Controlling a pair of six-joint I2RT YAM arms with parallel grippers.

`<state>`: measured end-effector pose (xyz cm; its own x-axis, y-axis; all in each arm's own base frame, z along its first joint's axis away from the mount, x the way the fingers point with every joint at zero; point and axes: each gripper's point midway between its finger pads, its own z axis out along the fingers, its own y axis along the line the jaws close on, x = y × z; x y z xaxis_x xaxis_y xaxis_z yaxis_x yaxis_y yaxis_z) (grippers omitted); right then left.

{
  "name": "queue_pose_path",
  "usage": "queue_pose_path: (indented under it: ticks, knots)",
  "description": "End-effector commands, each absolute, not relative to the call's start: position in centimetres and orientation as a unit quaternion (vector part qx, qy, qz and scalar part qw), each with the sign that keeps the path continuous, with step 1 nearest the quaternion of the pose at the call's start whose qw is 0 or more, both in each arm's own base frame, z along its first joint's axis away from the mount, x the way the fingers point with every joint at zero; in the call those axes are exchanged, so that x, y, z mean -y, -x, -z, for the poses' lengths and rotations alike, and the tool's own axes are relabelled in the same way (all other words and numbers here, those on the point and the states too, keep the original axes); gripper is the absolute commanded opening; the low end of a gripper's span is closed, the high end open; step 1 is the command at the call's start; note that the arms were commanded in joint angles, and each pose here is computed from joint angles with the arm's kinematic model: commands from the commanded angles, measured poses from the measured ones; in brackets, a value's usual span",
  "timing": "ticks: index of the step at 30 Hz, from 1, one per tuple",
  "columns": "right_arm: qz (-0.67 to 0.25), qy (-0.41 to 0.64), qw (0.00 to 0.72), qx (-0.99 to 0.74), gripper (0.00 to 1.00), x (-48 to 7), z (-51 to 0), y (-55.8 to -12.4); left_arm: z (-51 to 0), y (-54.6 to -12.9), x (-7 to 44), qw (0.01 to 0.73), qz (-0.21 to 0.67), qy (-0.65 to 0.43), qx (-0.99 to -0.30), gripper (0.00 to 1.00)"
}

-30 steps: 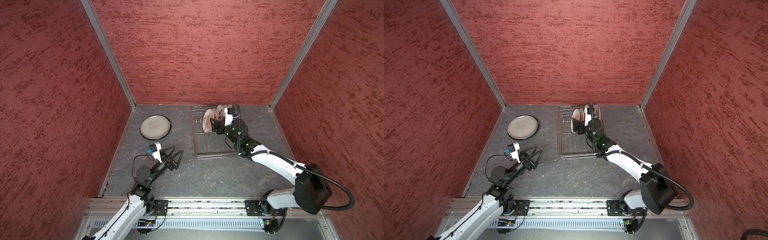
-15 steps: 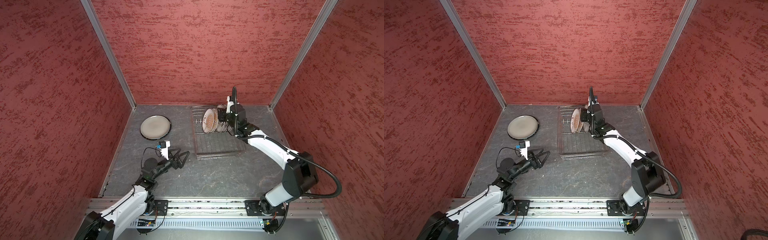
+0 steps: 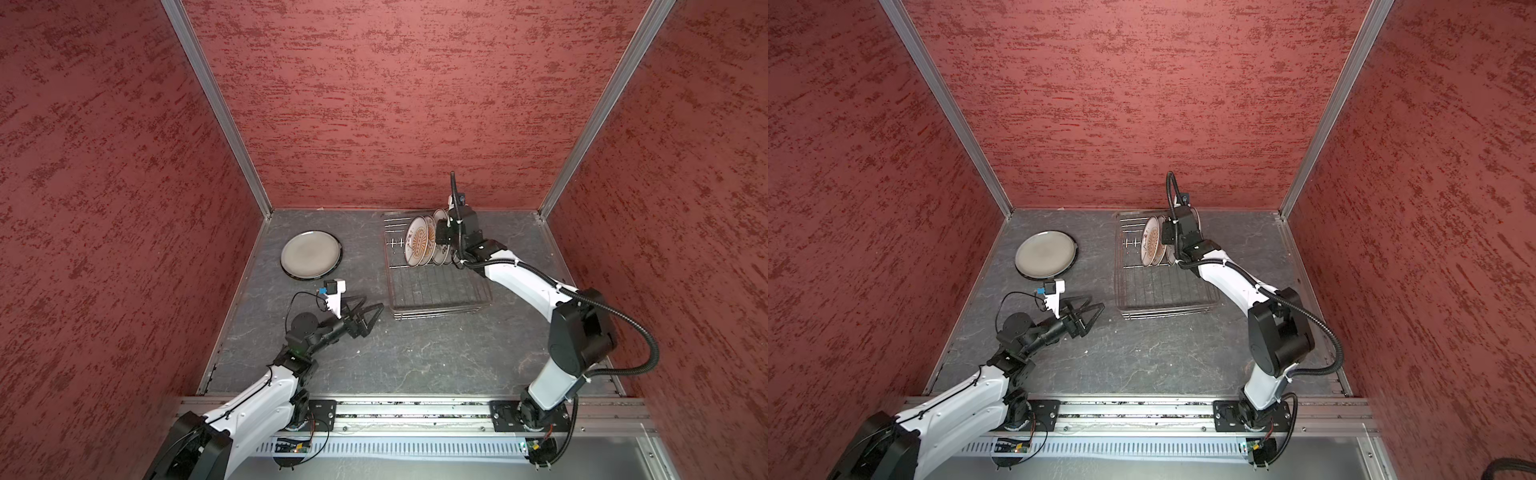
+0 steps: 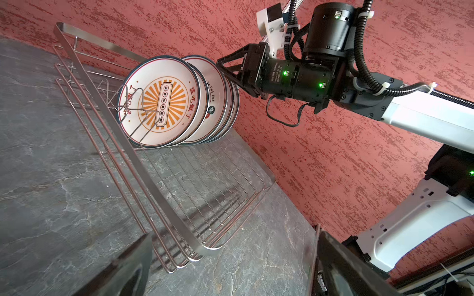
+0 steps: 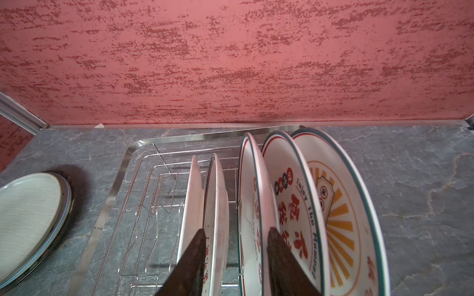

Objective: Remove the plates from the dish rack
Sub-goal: 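Close the right gripper on the rim of the nearest printed plate in the rack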

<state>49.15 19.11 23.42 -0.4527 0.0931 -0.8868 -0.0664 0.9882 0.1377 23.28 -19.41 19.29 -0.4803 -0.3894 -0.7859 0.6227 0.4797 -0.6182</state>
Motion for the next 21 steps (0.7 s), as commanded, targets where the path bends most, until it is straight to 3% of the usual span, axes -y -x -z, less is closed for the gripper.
queue_pose_path:
  ticks: [1,21]
  knots:
    - [-0.047,-0.02,0.516,-0.855,0.38,-18.3,-22.8,-50.1,-20.6,-23.0,19.5,0.519,0.507,-0.095,-0.681,1.0]
    - [0.022,-0.048,0.487,-0.872,0.28,-17.0,-19.5,-51.8,-20.2,-23.8,18.6,0.53,0.484,-0.068,-0.692,0.99]
